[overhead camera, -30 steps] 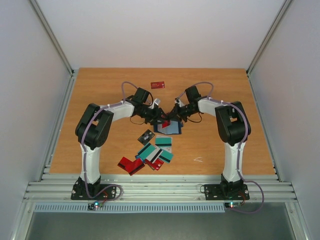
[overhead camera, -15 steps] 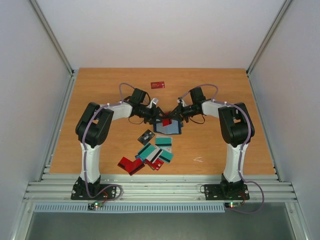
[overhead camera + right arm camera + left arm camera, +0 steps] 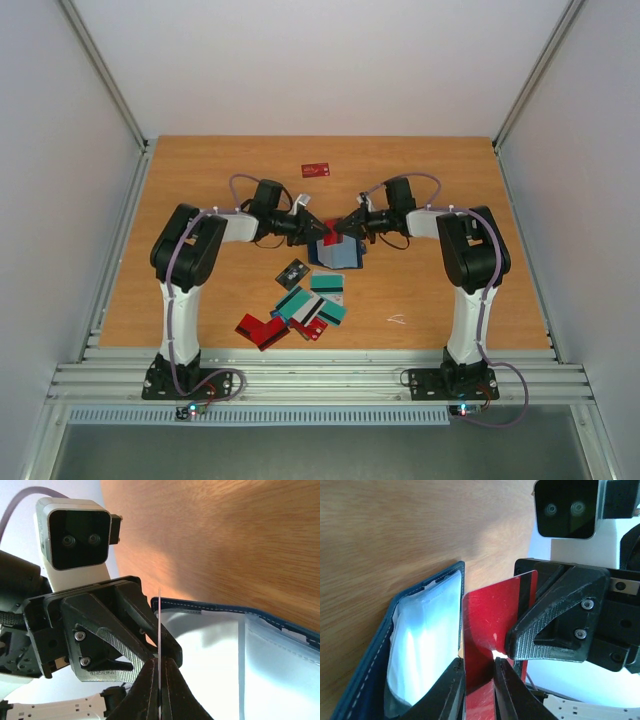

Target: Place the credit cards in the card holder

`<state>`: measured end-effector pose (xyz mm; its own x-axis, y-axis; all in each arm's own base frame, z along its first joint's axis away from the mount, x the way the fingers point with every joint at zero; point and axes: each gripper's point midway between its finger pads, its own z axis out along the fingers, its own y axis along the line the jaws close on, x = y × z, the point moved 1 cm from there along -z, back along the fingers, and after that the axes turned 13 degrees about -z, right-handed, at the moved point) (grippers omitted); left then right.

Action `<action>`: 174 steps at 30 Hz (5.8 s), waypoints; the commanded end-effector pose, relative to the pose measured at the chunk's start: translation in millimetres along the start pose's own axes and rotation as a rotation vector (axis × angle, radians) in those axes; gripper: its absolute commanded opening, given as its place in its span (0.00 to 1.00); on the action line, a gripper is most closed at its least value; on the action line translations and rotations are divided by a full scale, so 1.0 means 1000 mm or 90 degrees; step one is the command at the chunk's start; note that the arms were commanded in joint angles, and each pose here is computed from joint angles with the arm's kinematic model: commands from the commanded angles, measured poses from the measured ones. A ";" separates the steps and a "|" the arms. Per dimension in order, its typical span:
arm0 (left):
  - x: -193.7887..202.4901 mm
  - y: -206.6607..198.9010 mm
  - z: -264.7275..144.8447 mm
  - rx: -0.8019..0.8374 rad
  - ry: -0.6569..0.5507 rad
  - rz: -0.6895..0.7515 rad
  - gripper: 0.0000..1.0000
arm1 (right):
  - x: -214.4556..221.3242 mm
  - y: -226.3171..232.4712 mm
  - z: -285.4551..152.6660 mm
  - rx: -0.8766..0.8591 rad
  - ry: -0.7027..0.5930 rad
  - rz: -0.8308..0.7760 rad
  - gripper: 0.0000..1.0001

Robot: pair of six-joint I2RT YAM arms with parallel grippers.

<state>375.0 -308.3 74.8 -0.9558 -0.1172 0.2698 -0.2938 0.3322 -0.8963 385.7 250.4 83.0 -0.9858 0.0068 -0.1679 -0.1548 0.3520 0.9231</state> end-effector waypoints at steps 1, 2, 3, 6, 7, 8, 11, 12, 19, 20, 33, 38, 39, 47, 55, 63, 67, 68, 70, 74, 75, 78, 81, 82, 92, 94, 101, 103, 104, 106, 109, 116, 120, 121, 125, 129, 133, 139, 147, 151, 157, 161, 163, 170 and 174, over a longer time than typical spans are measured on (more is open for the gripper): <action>-0.002 -0.015 0.004 0.055 0.020 0.022 0.17 | -0.008 0.020 -0.001 -0.053 -0.011 -0.027 0.01; -0.001 -0.016 0.004 0.058 0.023 0.022 0.15 | -0.007 0.019 0.000 -0.053 -0.011 -0.026 0.01; -0.001 -0.017 0.004 0.060 0.024 0.024 0.13 | -0.007 0.019 0.000 -0.050 -0.011 -0.027 0.01; -0.002 -0.020 0.004 0.068 0.027 0.022 0.04 | -0.007 0.017 0.000 -0.044 -0.010 -0.027 0.02; -0.003 -0.020 0.005 0.067 0.027 0.016 0.01 | -0.006 0.016 0.000 -0.041 -0.009 -0.027 0.03; -0.004 -0.020 0.005 0.064 0.026 0.013 0.00 | -0.006 0.015 0.000 -0.037 -0.008 -0.026 0.03; -0.004 -0.017 0.005 0.045 0.022 0.001 0.00 | -0.004 0.012 -0.001 -0.022 -0.006 -0.026 0.05; -0.004 -0.015 0.004 0.037 0.019 0.007 0.00 | -0.004 0.011 -0.001 -0.016 -0.005 -0.027 0.08; -0.002 -0.008 0.002 -0.007 0.010 0.012 0.00 | 0.007 0.002 -0.008 0.054 0.016 -0.032 0.30; -0.002 -0.009 0.001 -0.018 0.009 0.010 0.00 | 0.009 0.000 -0.010 0.074 0.020 -0.032 0.34; 0.010 0.010 -0.010 -0.135 -0.004 0.044 0.00 | 0.021 -0.033 -0.022 0.155 0.033 -0.011 0.43; 0.014 0.011 -0.012 -0.138 0.004 0.044 0.00 | 0.028 -0.049 -0.019 0.172 0.048 0.004 0.43; 0.015 0.010 -0.012 -0.138 0.006 0.045 0.00 | 0.030 -0.052 -0.019 0.176 0.052 0.009 0.43; 0.025 0.011 -0.019 -0.156 0.019 0.042 0.00 | 0.040 -0.077 -0.021 0.235 0.080 0.016 0.40; 0.037 0.025 -0.024 -0.190 0.050 0.042 0.00 | 0.039 -0.082 -0.021 0.249 0.086 0.021 0.39; 0.035 0.028 -0.021 -0.193 0.058 0.038 0.00 | 0.039 -0.080 -0.020 0.240 0.086 0.023 0.39; 0.038 0.033 -0.022 -0.197 0.061 0.038 0.00 | 0.039 -0.079 -0.019 0.237 0.087 0.025 0.39; 0.038 0.034 -0.022 -0.198 0.060 0.037 0.00 | 0.039 -0.079 -0.019 0.237 0.087 0.025 0.39; 0.037 0.035 -0.022 -0.198 0.060 0.037 0.00 | 0.039 -0.079 -0.019 0.236 0.087 0.026 0.39; 0.035 0.034 -0.019 -0.196 0.062 0.035 0.00 | 0.038 -0.078 -0.019 0.233 0.085 0.027 0.39; 0.035 0.033 -0.017 -0.195 0.064 0.037 0.00 | 0.037 -0.078 -0.019 0.233 0.084 0.026 0.39; 0.033 0.033 -0.013 -0.193 0.069 0.036 0.00 | 0.035 -0.077 -0.018 0.229 0.081 0.027 0.39; 0.032 0.032 -0.006 -0.192 0.071 0.038 0.00 | 0.034 -0.075 -0.018 0.227 0.079 0.027 0.39; 0.031 0.033 -0.004 -0.191 0.072 0.037 0.00 | 0.034 -0.076 -0.018 0.226 0.079 0.028 0.39; 0.021 0.029 0.002 -0.182 0.058 0.047 0.00 | 0.029 -0.066 -0.019 0.217 0.073 0.024 0.38; 0.018 0.029 0.003 -0.182 0.052 0.046 0.00 | 0.028 -0.060 -0.021 0.216 0.071 0.019 0.39; 0.009 0.033 0.007 -0.187 0.034 0.041 0.00 | 0.028 -0.040 -0.032 0.225 0.067 -0.003 0.39; 0.007 0.035 0.008 -0.189 0.028 0.037 0.00 | 0.032 -0.037 -0.035 0.227 0.067 -0.003 0.39; 0.006 0.036 0.008 -0.190 0.027 0.034 0.00 | 0.034 -0.036 -0.036 0.228 0.067 -0.002 0.39; 0.004 0.036 0.008 -0.192 0.022 0.034 0.00 | 0.038 -0.034 -0.039 0.234 0.064 -0.004 0.39; 0.003 0.036 0.009 -0.191 0.021 0.035 0.00 | 0.044 -0.039 -0.041 0.247 0.065 -0.001 0.39; 0.000 0.038 0.009 -0.196 0.008 0.028 0.00 | 0.061 -0.063 -0.041 0.291 0.099 0.008 0.34; 0.001 0.041 0.012 -0.203 0.007 0.023 0.00 | 0.070 -0.067 -0.040 0.290 0.108 0.019 0.30; 0.001 0.042 0.014 -0.204 0.009 0.023 0.00 | 0.071 -0.068 -0.038 0.287 0.110 0.020 0.29; 0.003 0.041 0.018 -0.207 0.010 0.023 0.00 | 0.075 -0.065 -0.032 0.277 0.119 0.016 0.23; 0.002 0.041 0.019 -0.208 0.007 0.021 0.00 | 0.078 -0.062 -0.030 0.269 0.120 0.016 0.20; 0.002 0.042 0.021 -0.205 0.006 0.012 0.00 | 0.080 -0.061 -0.029 0.264 0.121 0.018 0.20; 0.005 0.042 0.026 -0.201 0.009 -0.006 0.00 | 0.082 -0.059 -0.029 0.256 0.117 0.021 0.20; 0.009 0.044 0.034 -0.207 0.022 -0.014 0.00 | 0.081 -0.059 -0.029 0.255 0.109 0.020 0.20; 0.016 0.051 0.034 -0.238 0.047 -0.006 0.00 | 0.076 -0.057 -0.031 0.267 0.107 0.013 0.20; 0.021 0.059 0.033 -0.253 0.078 0.013 0.00 | 0.066 -0.047 -0.038 0.287 0.100 -0.009 0.26; 0.021 0.059 0.034 -0.252 0.086 0.011 0.00 | 0.061 -0.049 -0.040 0.305 0.095 -0.008 0.28; 0.021 0.058 0.034 -0.254 0.088 0.014 0.00 | 0.059 -0.051 -0.040 0.316 0.097 -0.002 0.28; 0.017 0.054 0.040 -0.250 0.093 0.019 0.00 | 0.050 -0.050 -0.045 0.338 0.089 -0.006 0.33; 0.015 0.054 0.043 -0.252 0.096 0.020 0.00 | 0.046 -0.055 -0.049 0.358 0.088 -0.002 0.34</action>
<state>355.8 -333.5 41.7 -0.9636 0.0301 0.2657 -0.1915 0.6162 -0.7640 338.1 192.8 41.7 -0.9909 -0.1065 -0.0823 -0.1345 0.7628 0.6324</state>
